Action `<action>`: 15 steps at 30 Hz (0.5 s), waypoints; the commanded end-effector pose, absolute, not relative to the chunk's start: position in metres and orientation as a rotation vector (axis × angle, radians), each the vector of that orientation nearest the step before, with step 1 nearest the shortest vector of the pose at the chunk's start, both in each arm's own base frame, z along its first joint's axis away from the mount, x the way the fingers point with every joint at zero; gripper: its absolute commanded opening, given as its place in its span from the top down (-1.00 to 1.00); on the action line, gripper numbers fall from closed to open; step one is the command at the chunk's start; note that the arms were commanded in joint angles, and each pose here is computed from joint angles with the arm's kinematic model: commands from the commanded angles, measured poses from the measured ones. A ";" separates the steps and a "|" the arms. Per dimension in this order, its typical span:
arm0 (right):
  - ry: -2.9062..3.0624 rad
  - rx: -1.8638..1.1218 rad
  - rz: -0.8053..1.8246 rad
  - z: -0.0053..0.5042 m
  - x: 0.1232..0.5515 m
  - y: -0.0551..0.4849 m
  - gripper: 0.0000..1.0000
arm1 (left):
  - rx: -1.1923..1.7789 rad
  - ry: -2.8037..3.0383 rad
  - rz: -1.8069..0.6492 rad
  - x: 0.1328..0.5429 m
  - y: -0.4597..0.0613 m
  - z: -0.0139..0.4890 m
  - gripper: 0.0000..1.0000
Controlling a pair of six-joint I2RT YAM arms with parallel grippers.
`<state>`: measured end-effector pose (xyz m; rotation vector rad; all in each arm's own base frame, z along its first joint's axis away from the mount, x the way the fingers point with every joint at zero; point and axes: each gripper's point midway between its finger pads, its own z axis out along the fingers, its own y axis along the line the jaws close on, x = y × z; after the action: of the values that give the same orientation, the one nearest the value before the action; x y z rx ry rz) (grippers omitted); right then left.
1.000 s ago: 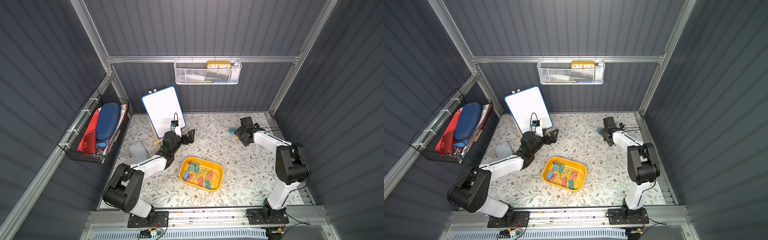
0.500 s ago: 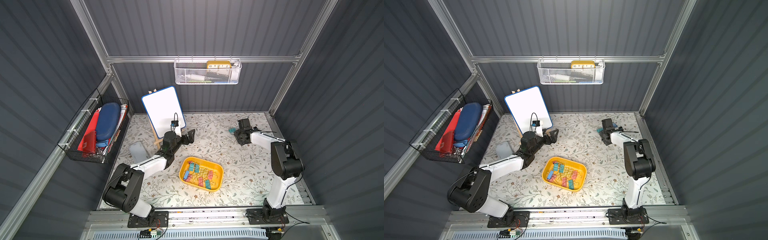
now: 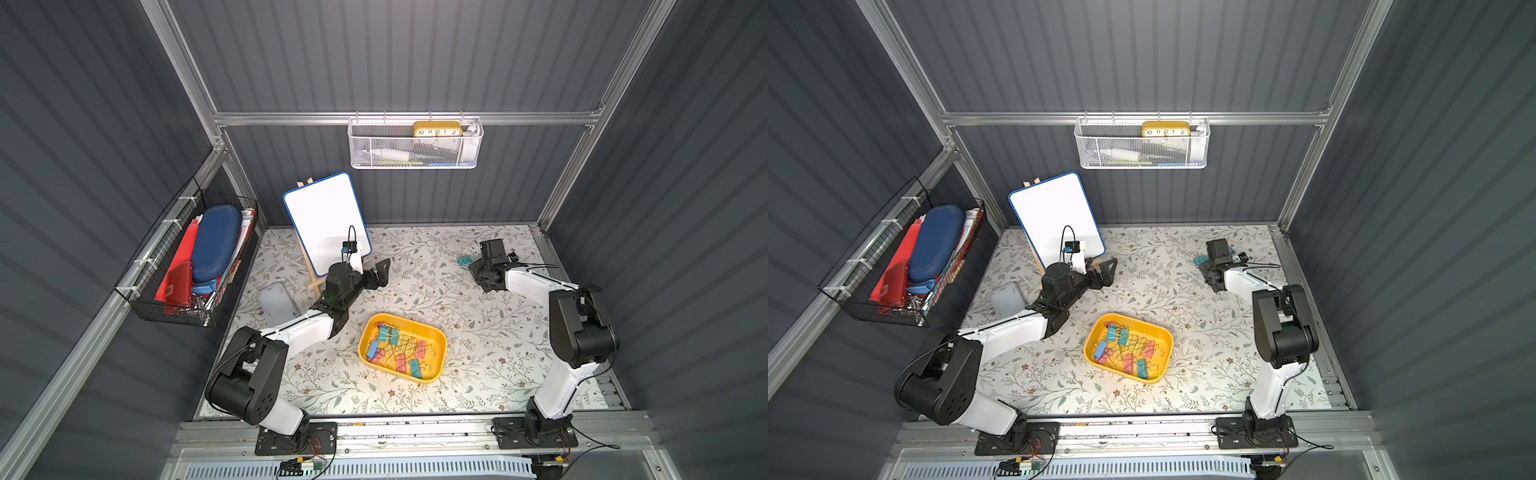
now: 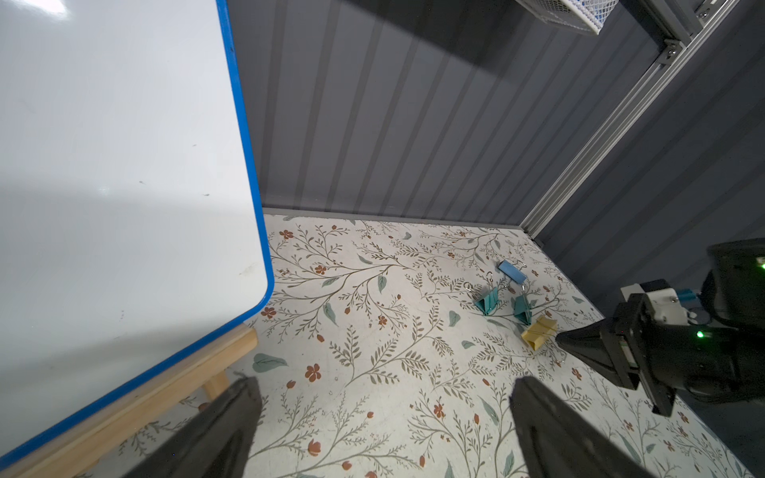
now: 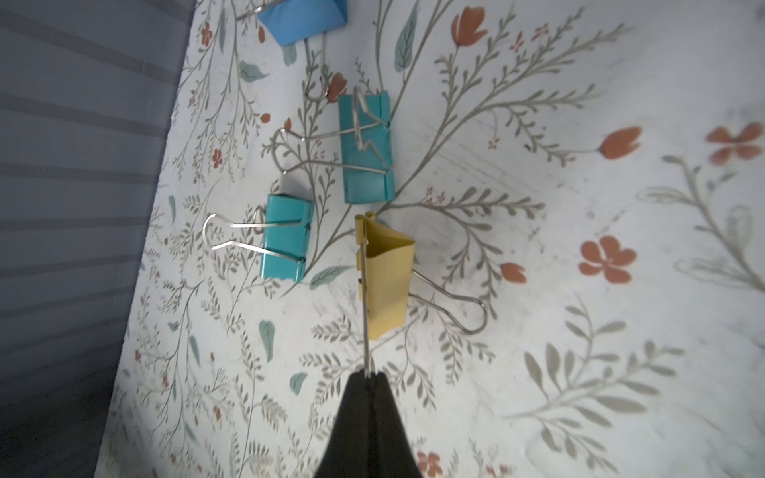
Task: Put the binder clips in the storage box
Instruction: Pick up the binder clip at the center of the board.
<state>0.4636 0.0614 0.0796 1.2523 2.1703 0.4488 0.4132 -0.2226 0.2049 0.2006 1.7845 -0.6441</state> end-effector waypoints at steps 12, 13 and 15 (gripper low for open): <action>2.460 0.357 0.678 0.193 0.308 0.169 1.00 | 0.306 1.723 -0.750 0.402 -0.241 0.221 -0.98; 2.472 0.284 0.735 0.202 0.292 0.180 1.00 | 0.320 1.725 -0.762 0.402 -0.244 0.220 -0.99; 2.568 0.148 0.782 0.203 0.258 0.201 1.00 | 0.341 1.724 -0.784 0.401 -0.248 0.219 -0.99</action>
<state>0.3128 0.1839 0.2301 0.3731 2.3338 0.7871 0.4045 -0.2368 0.2099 0.2752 1.7648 -0.7306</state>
